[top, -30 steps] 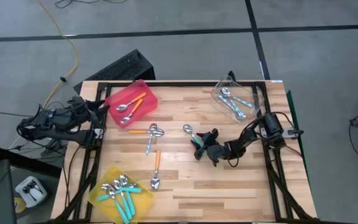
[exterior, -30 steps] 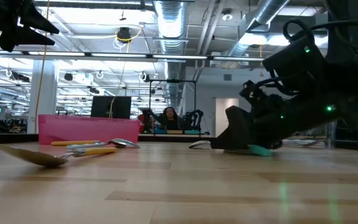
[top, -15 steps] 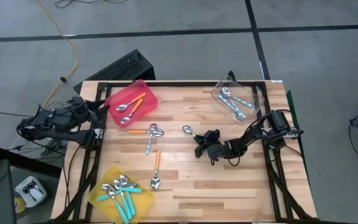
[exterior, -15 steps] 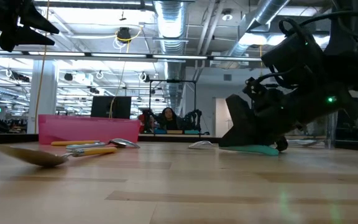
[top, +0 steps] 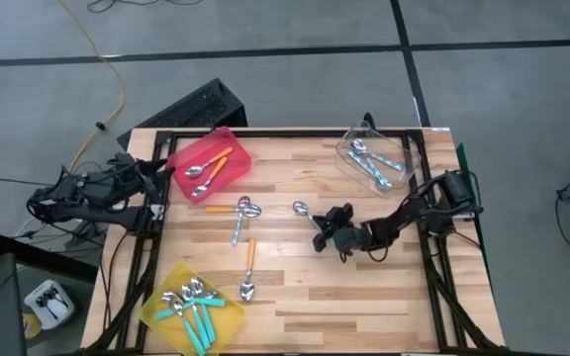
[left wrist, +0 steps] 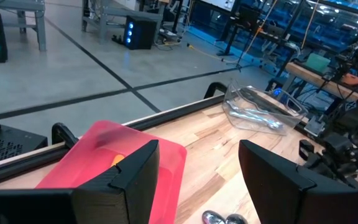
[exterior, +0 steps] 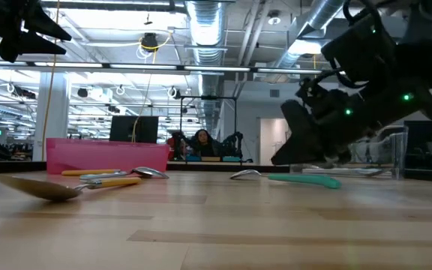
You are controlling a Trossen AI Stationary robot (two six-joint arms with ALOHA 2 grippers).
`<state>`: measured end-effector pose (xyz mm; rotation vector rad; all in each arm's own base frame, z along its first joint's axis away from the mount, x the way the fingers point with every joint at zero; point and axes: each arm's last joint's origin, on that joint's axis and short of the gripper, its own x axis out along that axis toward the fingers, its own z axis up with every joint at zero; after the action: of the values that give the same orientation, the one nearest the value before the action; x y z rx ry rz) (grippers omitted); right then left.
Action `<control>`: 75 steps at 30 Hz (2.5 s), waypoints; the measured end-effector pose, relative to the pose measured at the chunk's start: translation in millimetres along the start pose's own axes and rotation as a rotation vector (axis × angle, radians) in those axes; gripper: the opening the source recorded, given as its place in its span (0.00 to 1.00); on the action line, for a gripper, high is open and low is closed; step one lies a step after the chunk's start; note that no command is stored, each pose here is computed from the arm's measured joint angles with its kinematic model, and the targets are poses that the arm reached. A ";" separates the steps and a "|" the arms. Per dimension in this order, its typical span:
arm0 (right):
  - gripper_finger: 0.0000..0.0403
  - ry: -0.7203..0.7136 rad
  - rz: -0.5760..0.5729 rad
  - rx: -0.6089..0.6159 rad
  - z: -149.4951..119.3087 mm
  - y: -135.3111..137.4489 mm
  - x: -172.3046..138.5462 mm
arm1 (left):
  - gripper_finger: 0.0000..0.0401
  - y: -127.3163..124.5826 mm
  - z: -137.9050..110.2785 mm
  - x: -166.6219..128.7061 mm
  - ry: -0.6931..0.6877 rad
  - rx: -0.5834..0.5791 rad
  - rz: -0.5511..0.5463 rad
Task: Sort silverware by color (type)
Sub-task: Put the light blue spoon into the yellow bin
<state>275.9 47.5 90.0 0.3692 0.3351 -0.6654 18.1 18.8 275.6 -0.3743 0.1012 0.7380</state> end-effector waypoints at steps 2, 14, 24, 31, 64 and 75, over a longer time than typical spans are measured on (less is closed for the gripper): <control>0.06 0.010 -0.004 -0.035 2.8 0.1 -3.9 | 0.51 0.0 0.0 0.0 0.000 0.000 0.000; 0.40 0.101 0.064 -0.207 20.3 6.4 -45.2 | 0.51 0.0 0.0 0.0 0.000 0.000 0.000; 0.68 0.192 0.010 -0.153 -16.5 5.1 -42.3 | 0.51 0.0 0.0 0.0 0.000 0.000 -0.001; 0.67 0.181 -0.074 -0.102 -37.3 -0.1 -33.6 | 0.51 0.0 0.0 0.0 0.000 0.000 0.000; 0.26 0.005 -0.039 -0.139 12.3 45.4 -40.8 | 0.51 0.1 -0.1 -0.1 0.001 0.000 0.000; 0.26 -0.144 0.037 -0.240 68.2 93.5 -44.1 | 0.51 0.1 0.0 -0.1 0.000 -0.001 0.000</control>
<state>316.6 109.4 189.3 0.0978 0.2667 -0.6043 17.9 18.9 275.6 -0.3753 0.1012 0.7380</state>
